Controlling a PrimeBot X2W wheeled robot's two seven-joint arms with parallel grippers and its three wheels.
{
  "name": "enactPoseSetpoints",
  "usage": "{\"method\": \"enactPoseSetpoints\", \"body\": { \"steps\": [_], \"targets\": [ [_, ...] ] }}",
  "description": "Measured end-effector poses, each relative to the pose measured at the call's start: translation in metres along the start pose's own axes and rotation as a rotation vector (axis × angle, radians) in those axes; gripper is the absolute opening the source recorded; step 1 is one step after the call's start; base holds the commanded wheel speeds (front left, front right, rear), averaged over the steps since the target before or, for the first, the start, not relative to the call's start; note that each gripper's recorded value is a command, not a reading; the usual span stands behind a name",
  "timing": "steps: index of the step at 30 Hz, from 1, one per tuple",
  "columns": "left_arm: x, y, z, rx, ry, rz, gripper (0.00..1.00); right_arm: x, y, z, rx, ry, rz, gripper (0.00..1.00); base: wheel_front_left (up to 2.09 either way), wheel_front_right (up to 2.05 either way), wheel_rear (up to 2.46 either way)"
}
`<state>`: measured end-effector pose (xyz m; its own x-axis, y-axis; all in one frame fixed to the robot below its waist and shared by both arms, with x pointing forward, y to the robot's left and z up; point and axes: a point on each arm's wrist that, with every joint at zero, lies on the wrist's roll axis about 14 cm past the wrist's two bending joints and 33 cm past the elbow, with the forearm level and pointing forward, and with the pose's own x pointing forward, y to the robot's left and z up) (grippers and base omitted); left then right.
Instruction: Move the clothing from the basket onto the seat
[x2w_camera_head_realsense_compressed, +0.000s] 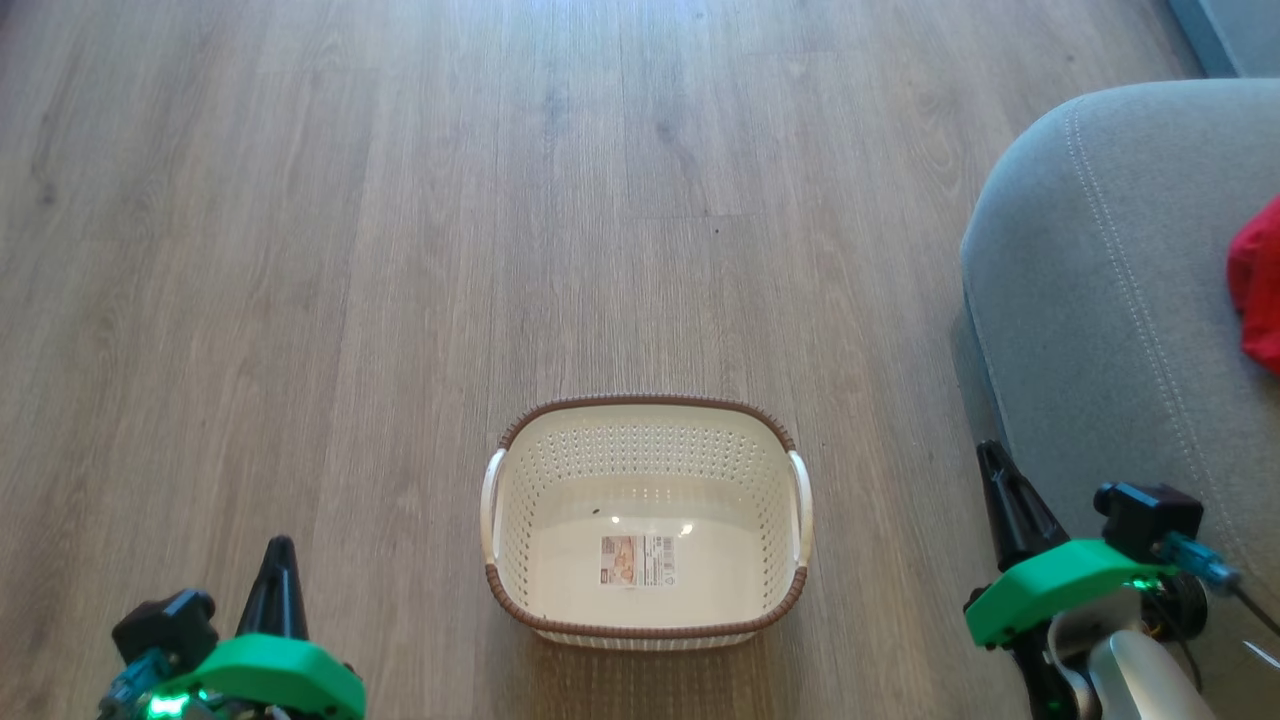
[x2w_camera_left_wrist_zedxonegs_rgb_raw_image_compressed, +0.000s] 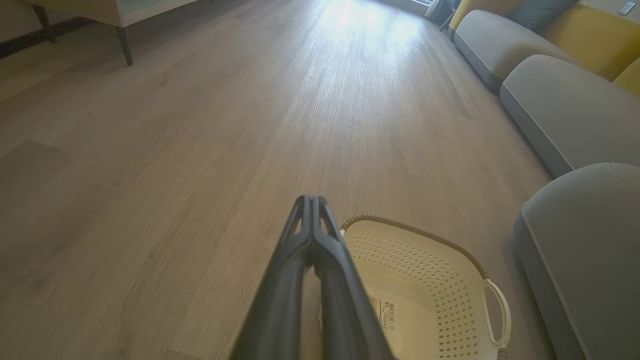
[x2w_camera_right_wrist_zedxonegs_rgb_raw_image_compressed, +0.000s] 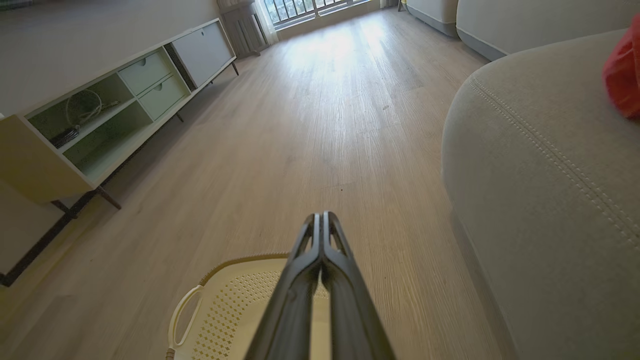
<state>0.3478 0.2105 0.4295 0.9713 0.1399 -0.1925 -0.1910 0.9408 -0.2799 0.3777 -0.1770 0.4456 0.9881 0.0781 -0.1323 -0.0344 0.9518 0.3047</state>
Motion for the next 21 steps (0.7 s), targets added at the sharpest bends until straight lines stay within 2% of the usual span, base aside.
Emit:
{"method": "enactPoseSetpoints", "body": {
  "steps": [21],
  "targets": [
    [0.0007,0.0003,-0.0003,-0.226,0.029,0.014,0.0,0.001,-0.0066,0.0075,0.225,-0.012,-0.048,0.0,0.0,0.0,0.0]
  ]
}}
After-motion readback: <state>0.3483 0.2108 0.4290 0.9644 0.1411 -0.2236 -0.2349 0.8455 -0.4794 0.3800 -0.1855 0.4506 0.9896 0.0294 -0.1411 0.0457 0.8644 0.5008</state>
